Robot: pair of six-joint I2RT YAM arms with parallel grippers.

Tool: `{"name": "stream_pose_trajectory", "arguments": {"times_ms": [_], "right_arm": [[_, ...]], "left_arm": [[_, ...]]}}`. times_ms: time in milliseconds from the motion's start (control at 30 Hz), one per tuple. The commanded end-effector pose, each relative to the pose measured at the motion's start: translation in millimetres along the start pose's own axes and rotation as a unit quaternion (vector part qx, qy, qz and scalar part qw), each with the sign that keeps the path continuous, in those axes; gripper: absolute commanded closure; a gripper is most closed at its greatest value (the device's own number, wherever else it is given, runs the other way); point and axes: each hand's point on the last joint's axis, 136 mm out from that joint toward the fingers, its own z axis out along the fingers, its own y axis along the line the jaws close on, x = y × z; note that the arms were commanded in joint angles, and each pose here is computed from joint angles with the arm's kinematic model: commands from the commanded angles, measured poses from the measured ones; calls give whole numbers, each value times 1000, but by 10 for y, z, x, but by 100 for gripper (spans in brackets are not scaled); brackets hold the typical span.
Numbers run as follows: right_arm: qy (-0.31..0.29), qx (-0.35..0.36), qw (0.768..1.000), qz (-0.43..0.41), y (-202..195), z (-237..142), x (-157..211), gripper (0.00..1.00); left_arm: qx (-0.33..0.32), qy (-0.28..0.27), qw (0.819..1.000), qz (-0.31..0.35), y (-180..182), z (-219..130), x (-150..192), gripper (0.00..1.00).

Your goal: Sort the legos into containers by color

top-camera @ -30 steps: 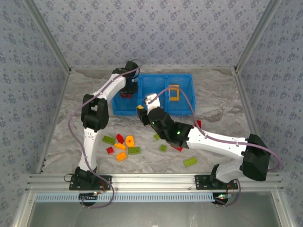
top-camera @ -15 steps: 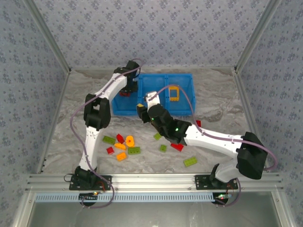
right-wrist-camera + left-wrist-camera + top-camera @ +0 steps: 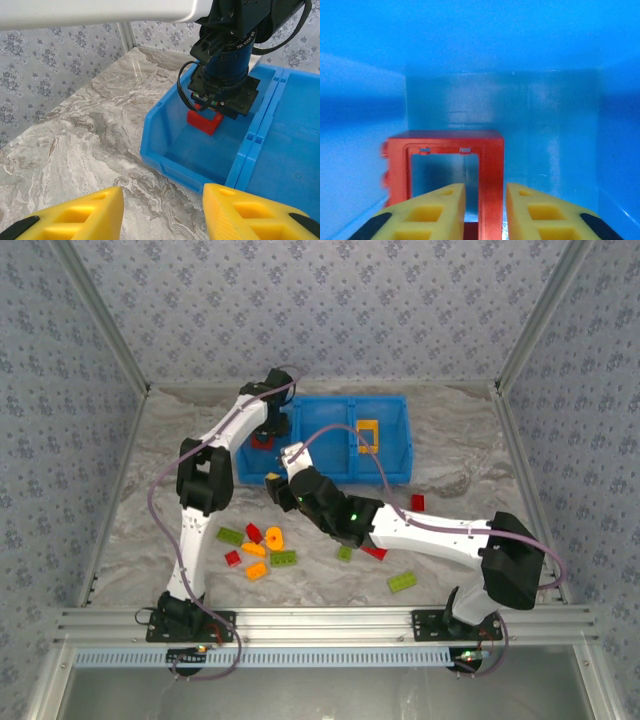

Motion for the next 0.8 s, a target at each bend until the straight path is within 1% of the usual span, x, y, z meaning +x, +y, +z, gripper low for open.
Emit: {"name": "stream_pose_trajectory", "arguments": {"times_ms": [0, 67, 200, 300, 333, 367, 400, 433, 500, 533, 600, 633, 667, 733, 767], "right_arm": [[-8, 2, 1000, 3, -12, -115, -141, 52], [-11, 10, 1000, 2, -81, -191, -151, 52], [-8, 38, 999, 5, -284, -385, -141, 53], [29, 103, 994, 35, -629, -608, 42, 53], [54, 145, 987, 53, -831, -738, 148, 54], [79, 189, 975, 87, -1031, -890, 263, 54], [94, 219, 965, 113, -1157, -1010, 349, 55], [125, 259, 949, 126, -1326, -1209, 533, 54], [164, 312, 919, 179, -1534, -1520, 853, 54], [182, 335, 898, 217, -1614, -1673, 1038, 54], [217, 365, 858, 290, -1679, -1873, 1442, 54], [236, 370, 837, 326, -1666, -1934, 1656, 53], [253, 370, 819, 358, -1632, -1973, 1839, 53], [269, 374, 784, 415, -1576, -2037, 2094, 52], [269, 372, 772, 439, -1545, -2050, 2166, 52]], "left_arm": [[-9, -11, 1000, -2, 55, -199, -70, 67], [-7, -22, 1000, -3, 43, -336, -111, 64], [-7, -51, 999, -9, 44, -677, -204, 62], [-10, -82, 996, -29, 100, -1060, -274, 59], [-8, -97, 995, -39, 128, -1237, -290, 58], [1, -115, 992, -50, 143, -1437, -309, 56], [15, -129, 990, -57, 138, -1599, -297, 55], [36, -148, 986, -61, 111, -1811, -262, 54], [99, -184, 977, -44, -82, -2182, -135, 52], [148, -200, 968, -17, -278, -2386, -5, 48], [256, -230, 938, 46, -696, -2797, 325, 41], [305, -237, 919, 80, -890, -2986, 582, 36], [344, -237, 903, 104, -1024, -3129, 841, 33], [405, -221, 876, 140, -1201, -3308, 1341, 31], [426, -210, 867, 154, -1250, -3376, 1600, 29]]}}
